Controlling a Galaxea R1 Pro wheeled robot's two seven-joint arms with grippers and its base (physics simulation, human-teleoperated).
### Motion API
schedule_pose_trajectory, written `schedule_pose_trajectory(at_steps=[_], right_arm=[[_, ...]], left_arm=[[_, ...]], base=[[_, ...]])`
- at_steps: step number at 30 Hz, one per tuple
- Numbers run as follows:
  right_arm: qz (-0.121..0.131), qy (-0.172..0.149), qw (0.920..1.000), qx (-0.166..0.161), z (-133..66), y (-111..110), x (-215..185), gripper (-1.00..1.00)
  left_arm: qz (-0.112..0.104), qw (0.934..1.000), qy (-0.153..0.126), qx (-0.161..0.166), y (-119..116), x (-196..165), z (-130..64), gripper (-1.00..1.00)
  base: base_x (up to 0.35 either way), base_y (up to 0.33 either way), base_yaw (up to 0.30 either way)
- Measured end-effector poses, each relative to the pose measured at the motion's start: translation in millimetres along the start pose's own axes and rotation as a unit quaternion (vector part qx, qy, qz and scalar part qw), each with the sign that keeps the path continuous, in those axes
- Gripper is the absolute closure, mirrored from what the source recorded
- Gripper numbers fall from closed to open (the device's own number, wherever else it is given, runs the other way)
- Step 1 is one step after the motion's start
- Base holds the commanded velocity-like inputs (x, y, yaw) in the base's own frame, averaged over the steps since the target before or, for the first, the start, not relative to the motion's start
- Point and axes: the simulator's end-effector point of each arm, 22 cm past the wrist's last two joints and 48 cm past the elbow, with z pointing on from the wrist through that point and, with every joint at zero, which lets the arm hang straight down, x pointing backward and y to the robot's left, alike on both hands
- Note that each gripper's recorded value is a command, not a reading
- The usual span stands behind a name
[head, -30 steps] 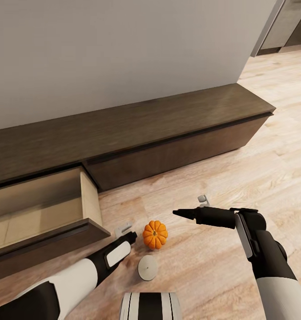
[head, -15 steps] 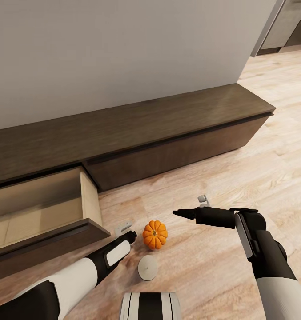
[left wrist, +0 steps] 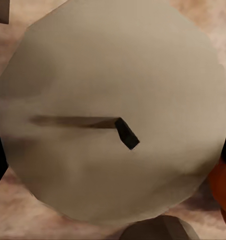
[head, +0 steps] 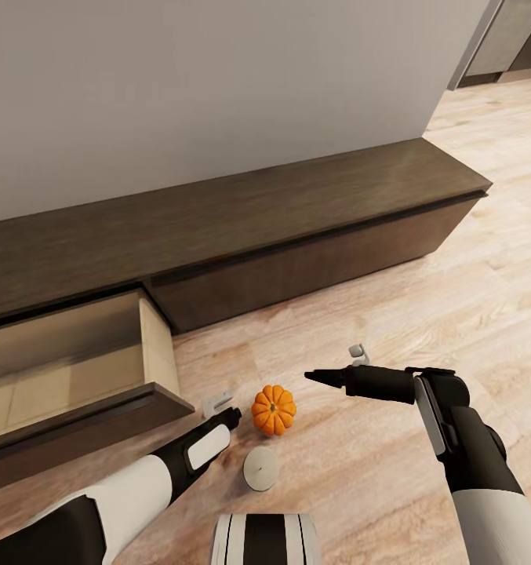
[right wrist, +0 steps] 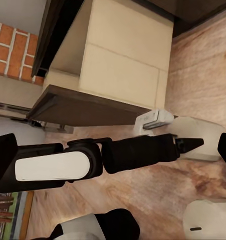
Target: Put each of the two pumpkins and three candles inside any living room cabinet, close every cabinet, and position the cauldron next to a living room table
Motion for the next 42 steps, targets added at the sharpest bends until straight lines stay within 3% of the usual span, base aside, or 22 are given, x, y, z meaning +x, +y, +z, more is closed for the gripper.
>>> schedule_pose_trajectory(at_steps=[11, 12, 24, 31, 38, 42], right_arm=[[0.004, 0.002, 1.0000, 0.001, 1.2, -4, 2, -1.00], [0.004, 0.002, 1.0000, 0.001, 1.2, -4, 2, -1.00], [0.004, 0.001, 1.0000, 0.001, 1.2, -4, 2, -1.00], [0.004, 0.000, 1.0000, 0.000, -0.9, -4, 1, -1.00], [0.004, -0.001, 1.0000, -0.001, -1.9, -4, 1, -1.00], [0.004, -0.002, 1.0000, -0.001, -2.3, -4, 0, -1.00]], left_arm=[[0.000, 1.0000, 0.004, -0.002, 2, 4, 3.0, -1.00], [0.000, 1.0000, 0.004, -0.002, 2, 4, 3.1, 1.00], [-0.010, 0.9999, 0.004, -0.001, 1, 1, 2.7, 1.00], [-0.015, 0.9995, 0.001, 0.027, -32, -4, -11.4, 1.00], [-0.020, 0.9998, -0.001, -0.008, -48, -9, -37.7, 1.00], [-0.009, 0.9995, -0.021, -0.022, -47, -21, -47.4, 1.00]], base=[[0.000, 0.000, 0.000], [0.000, 0.000, 0.000], [0.000, 0.000, 0.000], [0.000, 0.000, 0.000], [0.000, 0.000, 0.000], [0.000, 0.000, 0.000]])
